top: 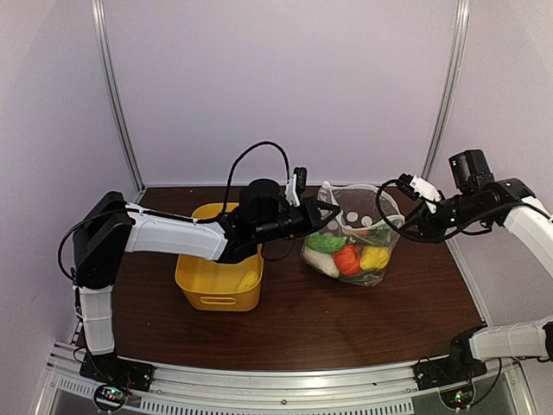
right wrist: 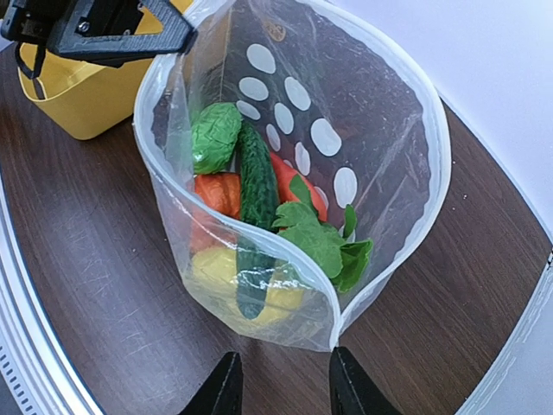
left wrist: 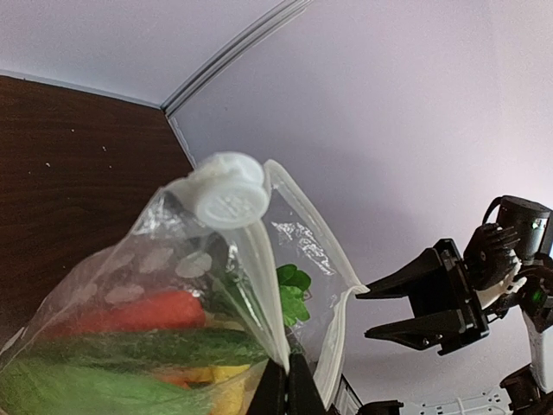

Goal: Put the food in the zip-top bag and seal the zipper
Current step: Pass from the left arm to the right

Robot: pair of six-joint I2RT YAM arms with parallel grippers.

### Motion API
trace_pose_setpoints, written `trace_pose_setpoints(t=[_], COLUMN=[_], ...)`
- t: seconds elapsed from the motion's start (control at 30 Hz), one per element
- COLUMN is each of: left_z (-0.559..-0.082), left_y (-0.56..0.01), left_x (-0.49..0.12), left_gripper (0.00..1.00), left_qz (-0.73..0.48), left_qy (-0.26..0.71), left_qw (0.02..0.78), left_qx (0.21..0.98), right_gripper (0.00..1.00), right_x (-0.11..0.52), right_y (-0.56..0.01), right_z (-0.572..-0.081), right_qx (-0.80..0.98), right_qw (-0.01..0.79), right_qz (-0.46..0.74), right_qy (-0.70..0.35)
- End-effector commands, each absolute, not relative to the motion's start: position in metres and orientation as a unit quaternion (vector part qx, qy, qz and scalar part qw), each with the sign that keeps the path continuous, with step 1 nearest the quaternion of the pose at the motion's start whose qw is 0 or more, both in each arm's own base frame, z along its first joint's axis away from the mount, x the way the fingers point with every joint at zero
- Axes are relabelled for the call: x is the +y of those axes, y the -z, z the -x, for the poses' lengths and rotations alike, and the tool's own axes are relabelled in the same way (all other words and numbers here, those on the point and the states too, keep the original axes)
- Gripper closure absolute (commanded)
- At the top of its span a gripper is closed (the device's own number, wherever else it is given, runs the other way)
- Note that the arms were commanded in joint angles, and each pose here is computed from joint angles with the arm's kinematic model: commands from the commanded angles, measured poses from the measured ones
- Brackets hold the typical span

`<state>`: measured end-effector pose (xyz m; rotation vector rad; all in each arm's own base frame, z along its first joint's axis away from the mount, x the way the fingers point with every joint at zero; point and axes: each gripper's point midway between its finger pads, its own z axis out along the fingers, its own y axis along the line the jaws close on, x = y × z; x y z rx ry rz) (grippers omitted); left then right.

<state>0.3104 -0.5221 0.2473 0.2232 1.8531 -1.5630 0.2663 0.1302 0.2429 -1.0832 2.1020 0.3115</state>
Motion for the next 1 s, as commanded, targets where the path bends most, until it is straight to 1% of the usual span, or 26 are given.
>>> trace_pose_setpoints(t=[0.0,0.13,0.27,0.37,0.4,0.6,0.7,0.77,0.83,0.97], left_z=[-0.315,-0.314,-0.314,-0.314,-0.314,-0.312,-0.312,-0.312,-0.312,-0.314], left_y=[-0.26,-0.258,-0.256,-0.256,-0.256,-0.256,-0.256,-0.256,-0.253,-0.25], left_x=[-0.526,-0.525,-0.524,-0.524,-0.524,-0.524,-0.524,-0.524,-0.524,-0.523], left_gripper=[1.0,1.0,1.0,1.0,1.0,1.0,1.0,1.0,1.0,1.0], left_qz=[-0.088,-0.089,-0.087,-0.085,-0.085,-0.089,-0.089,-0.09,-0.089,-0.087], left_qy=[0.616,0.615,0.616,0.618,0.618,0.619,0.62,0.619,0.617,0.613], left_qw=[0.354,0.353,0.35,0.349,0.349,0.346,0.346,0.346,0.344,0.343], left_qx=[0.698,0.7,0.701,0.699,0.699,0.699,0.699,0.699,0.703,0.706], right_gripper=[0.66,0.69,0.69,0.68,0.67,0.54,0.53,0.54,0.57,0.67], right_x=[0.123,0.12,0.109,0.103,0.104,0.122,0.129,0.13,0.132,0.138], right_y=[-0.238,-0.244,-0.264,-0.265,-0.261,-0.241,-0.234,-0.231,-0.23,-0.229], right_z=[-0.286,-0.284,-0.279,-0.28,-0.281,-0.279,-0.28,-0.282,-0.285,-0.289], right_qx=[0.835,0.84,0.833,0.834,0.835,0.834,0.833,0.833,0.831,0.827], right_qw=[0.375,0.365,0.387,0.39,0.386,0.359,0.348,0.345,0.348,0.352], right_qz=[0.393,0.393,0.392,0.389,0.391,0.409,0.415,0.418,0.418,0.418], right_qy=[-0.089,-0.086,-0.053,-0.034,-0.035,-0.091,-0.112,-0.114,-0.116,-0.132])
